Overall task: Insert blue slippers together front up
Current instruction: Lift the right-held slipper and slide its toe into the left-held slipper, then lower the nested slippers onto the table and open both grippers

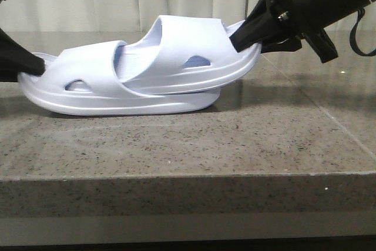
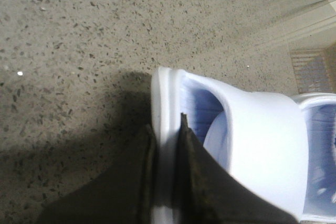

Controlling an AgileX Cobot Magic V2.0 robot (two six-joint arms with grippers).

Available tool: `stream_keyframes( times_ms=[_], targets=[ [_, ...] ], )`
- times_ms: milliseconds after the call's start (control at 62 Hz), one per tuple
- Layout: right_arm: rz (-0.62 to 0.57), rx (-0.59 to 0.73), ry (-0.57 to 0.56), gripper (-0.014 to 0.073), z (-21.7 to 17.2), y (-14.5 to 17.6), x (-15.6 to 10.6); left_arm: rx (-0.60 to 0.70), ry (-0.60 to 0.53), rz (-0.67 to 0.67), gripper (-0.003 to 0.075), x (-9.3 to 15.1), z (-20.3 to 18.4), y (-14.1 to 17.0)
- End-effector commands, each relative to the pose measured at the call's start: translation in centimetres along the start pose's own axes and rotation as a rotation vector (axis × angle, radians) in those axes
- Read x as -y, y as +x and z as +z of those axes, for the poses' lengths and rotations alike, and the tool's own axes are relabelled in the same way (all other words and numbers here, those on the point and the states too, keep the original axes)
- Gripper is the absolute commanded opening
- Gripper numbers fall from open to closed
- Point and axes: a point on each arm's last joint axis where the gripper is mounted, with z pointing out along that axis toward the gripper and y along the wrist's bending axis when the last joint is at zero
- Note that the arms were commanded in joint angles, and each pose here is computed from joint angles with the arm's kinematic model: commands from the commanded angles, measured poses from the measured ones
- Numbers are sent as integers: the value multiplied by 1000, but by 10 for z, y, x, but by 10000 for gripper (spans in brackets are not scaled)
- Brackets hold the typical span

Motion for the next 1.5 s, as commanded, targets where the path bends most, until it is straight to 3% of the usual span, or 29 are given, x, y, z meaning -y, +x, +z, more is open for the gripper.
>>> stream_keyframes(
  times_ms=[0,161,258,532,742,1129,1484],
  targets=[
    [-50,-60,-124,-66,-6,5,-26,8,159,1,-20,24,-4,-5],
    [-68,-64,-108,-62,-7,5,-24,8,160,1,-20,24,-4,-5],
    [-80,-67,-91,-18,-9,5,-21,8,160,1,-20,24,-4,-5],
    [-146,-44,-6,355,-33,-3,-8,8,160,1,-20,24,-4,-5],
    [-138,47,67,512,-74,-15,5,8,160,1,-20,24,-4,-5],
    [-104,173,128,550,-142,-20,17,26,134,-8,-20,28,2,-4],
    [-127,154,137,550,-146,-17,14,12,114,9,-18,34,10,3]
  ],
)
